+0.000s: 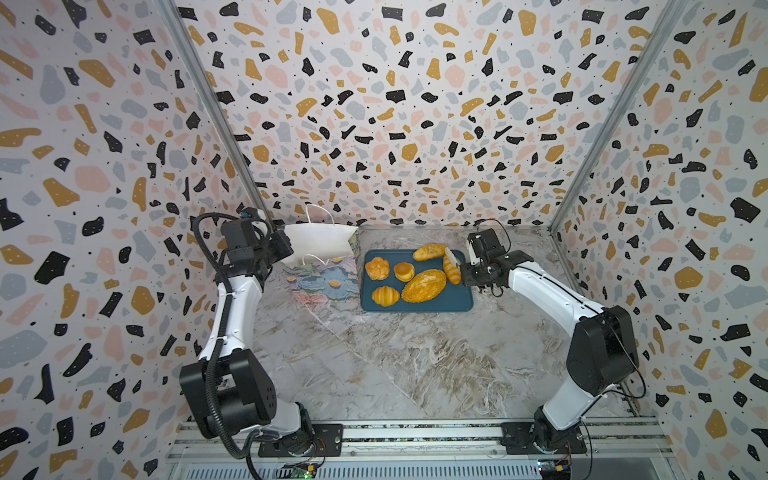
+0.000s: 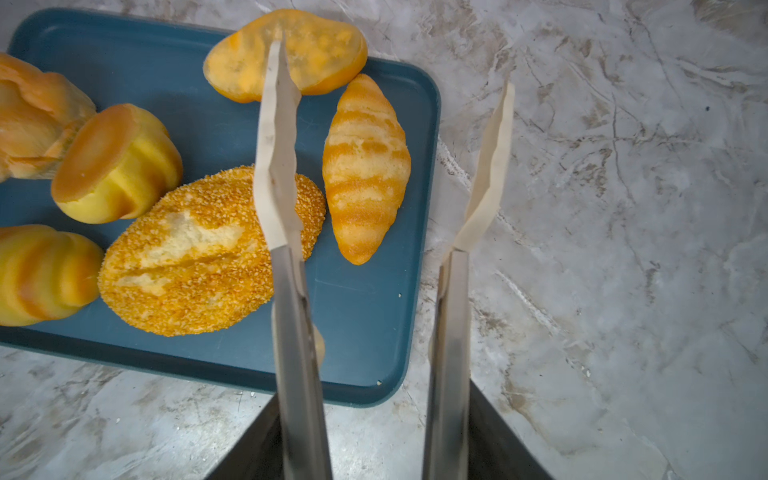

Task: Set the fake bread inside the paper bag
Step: 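Position the open tongs with the right gripper beside the striped croissant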

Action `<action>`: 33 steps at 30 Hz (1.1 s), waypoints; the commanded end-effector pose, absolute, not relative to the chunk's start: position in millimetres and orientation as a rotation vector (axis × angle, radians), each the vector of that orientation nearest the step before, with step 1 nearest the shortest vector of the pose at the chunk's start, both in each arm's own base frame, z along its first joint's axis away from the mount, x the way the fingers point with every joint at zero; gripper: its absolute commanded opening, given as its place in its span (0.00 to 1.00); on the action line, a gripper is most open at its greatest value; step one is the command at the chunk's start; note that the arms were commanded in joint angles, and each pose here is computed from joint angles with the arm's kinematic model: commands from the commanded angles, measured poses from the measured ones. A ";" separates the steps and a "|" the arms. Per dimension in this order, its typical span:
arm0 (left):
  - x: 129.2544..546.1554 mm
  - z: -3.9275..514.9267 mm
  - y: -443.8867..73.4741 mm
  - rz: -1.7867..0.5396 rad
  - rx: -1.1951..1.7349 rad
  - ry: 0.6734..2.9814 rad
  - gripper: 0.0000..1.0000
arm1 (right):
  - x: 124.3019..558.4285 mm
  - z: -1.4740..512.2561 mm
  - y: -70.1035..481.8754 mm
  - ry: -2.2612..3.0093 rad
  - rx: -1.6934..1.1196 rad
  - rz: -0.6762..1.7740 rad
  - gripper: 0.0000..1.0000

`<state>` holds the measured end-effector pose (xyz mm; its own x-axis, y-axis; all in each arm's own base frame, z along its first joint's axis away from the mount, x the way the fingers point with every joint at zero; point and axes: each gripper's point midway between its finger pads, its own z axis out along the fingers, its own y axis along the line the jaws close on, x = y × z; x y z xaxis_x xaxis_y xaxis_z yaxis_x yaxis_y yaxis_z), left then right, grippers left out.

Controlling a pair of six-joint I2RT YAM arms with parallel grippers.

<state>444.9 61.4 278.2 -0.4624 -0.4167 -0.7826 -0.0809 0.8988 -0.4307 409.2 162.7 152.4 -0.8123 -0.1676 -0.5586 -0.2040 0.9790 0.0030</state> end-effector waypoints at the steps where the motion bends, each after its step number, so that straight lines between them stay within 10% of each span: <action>1: 445.7 285.1 60.5 -0.428 -0.341 1.997 0.00 | 416.7 168.9 164.8 2.515 -0.265 0.092 0.60; 33: 446.1 285.0 59.7 -0.435 -0.341 1.994 0.00 | 436.1 128.5 165.7 2.653 -0.323 -0.022 0.61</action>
<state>445.1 60.4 277.7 -0.4621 -0.4198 -0.7811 -0.0761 0.8964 -0.4367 429.2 167.8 110.9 -0.8803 -0.2265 -0.4170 -0.2256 0.9728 -0.0521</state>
